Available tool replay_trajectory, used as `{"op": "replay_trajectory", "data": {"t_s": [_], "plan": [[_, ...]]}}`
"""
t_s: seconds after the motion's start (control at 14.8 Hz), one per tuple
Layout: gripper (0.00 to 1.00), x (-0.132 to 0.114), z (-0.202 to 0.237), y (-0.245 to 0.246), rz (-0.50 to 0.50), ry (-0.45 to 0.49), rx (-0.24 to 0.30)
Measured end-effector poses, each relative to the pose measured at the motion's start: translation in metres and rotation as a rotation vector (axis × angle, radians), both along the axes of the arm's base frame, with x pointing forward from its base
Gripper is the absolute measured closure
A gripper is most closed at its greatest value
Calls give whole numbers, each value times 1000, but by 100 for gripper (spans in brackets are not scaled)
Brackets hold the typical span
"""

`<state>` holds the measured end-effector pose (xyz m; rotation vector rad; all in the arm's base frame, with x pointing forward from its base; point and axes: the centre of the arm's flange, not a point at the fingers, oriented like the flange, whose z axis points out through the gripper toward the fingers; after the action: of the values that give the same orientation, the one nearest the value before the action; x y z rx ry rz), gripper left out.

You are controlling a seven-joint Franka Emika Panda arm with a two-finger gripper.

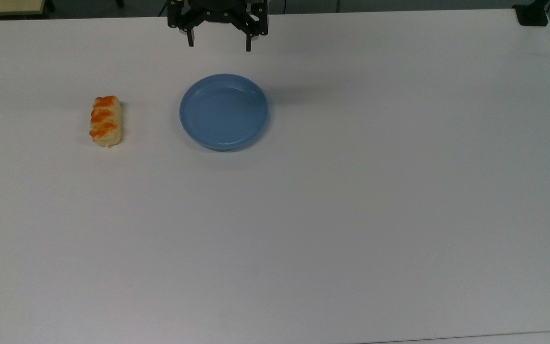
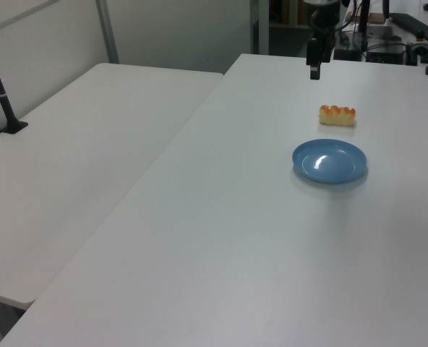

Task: Put the bread onto the plate
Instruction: 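Move the open gripper toward the orange-topped bread roll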

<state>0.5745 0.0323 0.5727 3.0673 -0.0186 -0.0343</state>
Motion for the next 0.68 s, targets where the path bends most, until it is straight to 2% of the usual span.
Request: {"op": "replay_trajectory", "data": {"t_s": [0.68], "plan": [[0,0,-4,-10,15,19,-4]]}}
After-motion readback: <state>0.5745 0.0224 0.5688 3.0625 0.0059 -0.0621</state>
